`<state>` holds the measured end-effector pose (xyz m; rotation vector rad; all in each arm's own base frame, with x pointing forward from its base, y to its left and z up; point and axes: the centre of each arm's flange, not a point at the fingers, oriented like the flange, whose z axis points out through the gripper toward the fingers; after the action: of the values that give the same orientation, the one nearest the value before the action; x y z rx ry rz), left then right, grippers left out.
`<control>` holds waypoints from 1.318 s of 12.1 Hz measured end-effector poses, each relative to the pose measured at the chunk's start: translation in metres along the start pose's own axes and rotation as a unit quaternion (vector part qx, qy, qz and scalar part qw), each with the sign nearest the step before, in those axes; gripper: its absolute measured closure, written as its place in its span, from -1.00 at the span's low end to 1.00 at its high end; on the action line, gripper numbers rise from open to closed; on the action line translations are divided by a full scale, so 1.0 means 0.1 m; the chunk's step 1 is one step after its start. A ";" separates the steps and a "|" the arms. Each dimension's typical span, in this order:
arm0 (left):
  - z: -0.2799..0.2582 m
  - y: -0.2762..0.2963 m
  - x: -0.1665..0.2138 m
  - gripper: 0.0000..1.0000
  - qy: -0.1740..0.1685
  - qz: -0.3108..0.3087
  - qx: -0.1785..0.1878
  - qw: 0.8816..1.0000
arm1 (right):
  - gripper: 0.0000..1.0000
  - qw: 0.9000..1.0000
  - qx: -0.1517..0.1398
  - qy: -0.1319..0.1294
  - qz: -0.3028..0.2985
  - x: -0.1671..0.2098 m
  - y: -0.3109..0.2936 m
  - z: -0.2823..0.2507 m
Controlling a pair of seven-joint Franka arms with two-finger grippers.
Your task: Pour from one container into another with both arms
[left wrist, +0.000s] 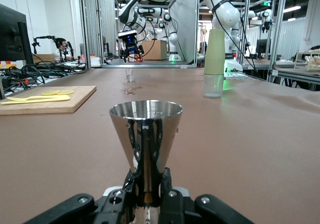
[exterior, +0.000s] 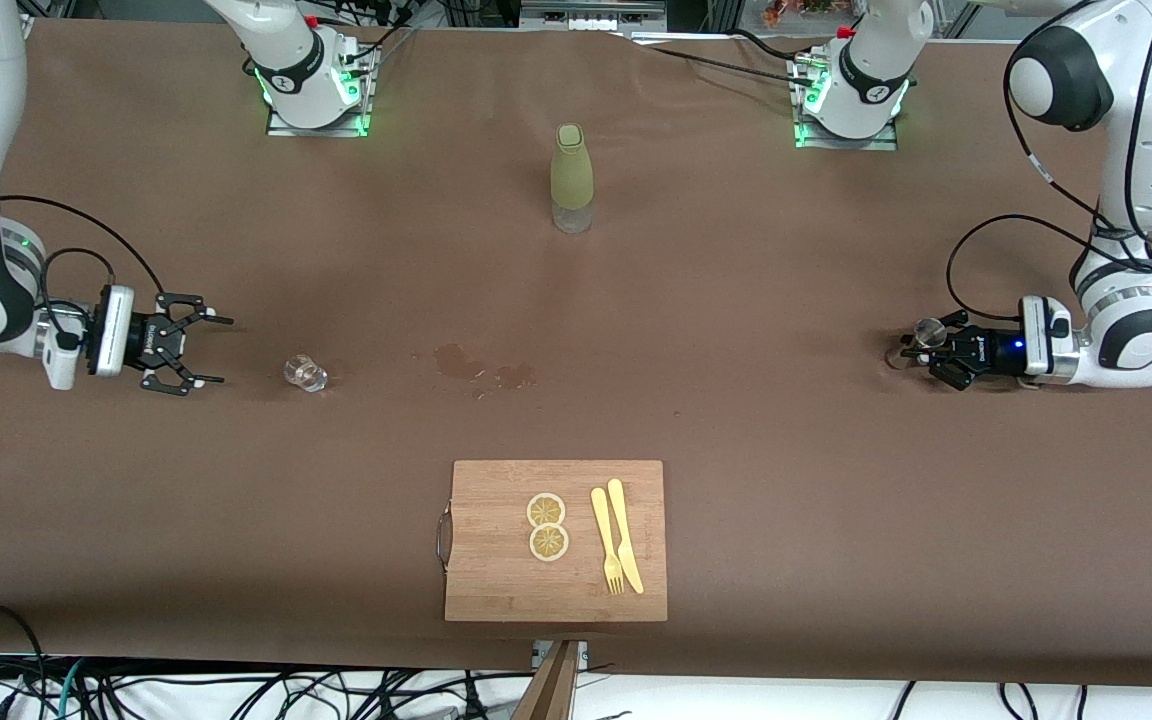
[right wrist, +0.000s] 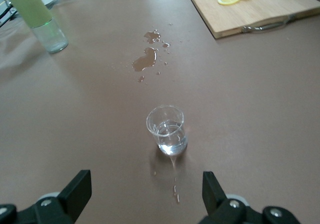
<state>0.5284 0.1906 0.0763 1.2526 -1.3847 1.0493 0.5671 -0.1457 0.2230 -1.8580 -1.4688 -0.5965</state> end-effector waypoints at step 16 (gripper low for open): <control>-0.74 -0.31 0.64 -1.00 -0.139 -0.198 -0.061 0.968 | -0.96 0.929 -0.062 -0.163 0.327 0.98 -0.48 -1.01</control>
<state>0.5657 0.2494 0.1524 1.5466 -1.3051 0.5209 0.5519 -0.1512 0.3705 -2.4610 -0.9039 -0.0532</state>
